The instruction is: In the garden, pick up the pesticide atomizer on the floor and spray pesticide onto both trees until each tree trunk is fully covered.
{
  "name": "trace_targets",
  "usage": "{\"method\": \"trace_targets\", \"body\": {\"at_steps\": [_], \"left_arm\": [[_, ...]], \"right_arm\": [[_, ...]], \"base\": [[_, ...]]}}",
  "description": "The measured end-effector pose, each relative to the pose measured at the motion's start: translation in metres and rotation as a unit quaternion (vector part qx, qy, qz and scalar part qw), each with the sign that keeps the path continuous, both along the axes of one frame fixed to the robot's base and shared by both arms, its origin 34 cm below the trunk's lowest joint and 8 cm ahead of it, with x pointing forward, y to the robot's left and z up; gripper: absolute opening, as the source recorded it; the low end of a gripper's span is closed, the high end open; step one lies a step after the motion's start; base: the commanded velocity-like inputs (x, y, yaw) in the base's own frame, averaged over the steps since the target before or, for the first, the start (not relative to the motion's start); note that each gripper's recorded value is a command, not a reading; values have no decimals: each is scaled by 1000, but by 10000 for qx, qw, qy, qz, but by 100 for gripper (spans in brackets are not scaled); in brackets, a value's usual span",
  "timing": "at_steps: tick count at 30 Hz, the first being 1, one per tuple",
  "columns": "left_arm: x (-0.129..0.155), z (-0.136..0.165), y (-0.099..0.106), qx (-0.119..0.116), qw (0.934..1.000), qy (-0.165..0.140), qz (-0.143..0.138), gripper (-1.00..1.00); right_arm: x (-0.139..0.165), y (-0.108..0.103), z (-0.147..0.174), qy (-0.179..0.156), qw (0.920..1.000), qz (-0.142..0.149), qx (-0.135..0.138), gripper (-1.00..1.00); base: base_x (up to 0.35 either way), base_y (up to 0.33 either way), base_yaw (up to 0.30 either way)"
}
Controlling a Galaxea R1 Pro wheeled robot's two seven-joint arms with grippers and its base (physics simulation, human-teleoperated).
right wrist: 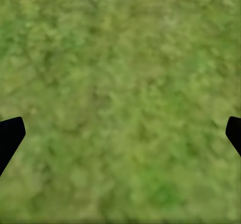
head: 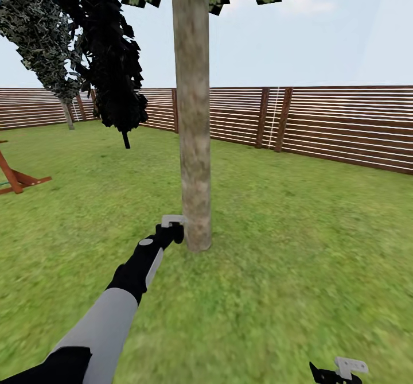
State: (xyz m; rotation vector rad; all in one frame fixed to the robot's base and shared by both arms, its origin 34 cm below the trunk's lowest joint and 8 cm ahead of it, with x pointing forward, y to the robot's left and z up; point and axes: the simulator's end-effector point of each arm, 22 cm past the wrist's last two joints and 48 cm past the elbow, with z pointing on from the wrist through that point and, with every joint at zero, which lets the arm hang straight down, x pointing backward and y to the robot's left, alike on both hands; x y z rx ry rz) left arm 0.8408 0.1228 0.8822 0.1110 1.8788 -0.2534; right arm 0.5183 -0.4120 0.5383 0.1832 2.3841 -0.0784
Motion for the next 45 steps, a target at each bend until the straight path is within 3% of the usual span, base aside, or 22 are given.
{"method": "trace_targets", "body": {"at_steps": [29,45], "left_arm": [[1,-1,3,-78,9999,16,76,-100],[0,-1,3,-73,9999,17,70,-100]], "right_arm": [[0,0,0,-6,10000,0,-4,100],[0,0,0,-6,10000,0,-4,100]], "base": [[107,0,0],[202,0,0]]}}
